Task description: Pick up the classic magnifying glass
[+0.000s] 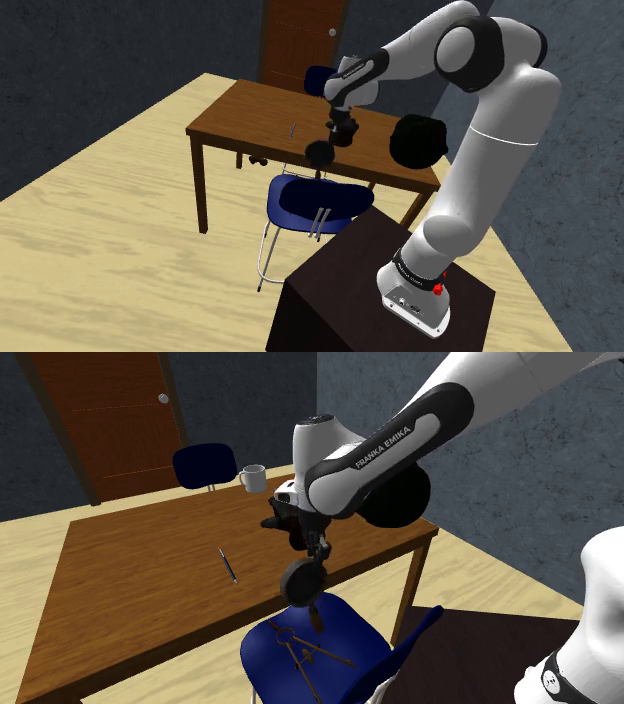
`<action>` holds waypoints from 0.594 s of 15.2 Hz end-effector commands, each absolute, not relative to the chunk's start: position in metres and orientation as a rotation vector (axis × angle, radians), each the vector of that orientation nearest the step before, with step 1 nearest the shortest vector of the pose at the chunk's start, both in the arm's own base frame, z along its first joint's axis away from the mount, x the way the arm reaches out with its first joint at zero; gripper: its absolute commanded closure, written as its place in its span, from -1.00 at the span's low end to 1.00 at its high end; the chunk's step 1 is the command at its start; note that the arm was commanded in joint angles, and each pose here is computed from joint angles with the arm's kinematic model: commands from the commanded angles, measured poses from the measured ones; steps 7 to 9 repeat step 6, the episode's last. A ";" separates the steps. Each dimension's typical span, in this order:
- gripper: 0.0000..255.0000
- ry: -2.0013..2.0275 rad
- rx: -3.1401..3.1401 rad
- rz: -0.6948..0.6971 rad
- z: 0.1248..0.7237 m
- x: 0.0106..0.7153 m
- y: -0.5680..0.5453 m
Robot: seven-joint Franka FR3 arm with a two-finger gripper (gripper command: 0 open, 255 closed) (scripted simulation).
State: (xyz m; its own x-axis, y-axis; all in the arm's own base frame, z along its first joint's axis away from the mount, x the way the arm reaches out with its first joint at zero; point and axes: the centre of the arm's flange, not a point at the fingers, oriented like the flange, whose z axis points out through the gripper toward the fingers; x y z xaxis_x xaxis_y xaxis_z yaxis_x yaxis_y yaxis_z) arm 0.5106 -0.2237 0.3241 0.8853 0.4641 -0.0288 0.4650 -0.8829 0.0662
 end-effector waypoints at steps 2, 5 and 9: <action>1.00 0.735 2.981 -0.019 0.341 0.509 -0.224; 1.00 0.735 2.981 -0.019 0.353 0.509 -0.224; 1.00 0.735 2.981 -0.019 0.353 0.509 -0.224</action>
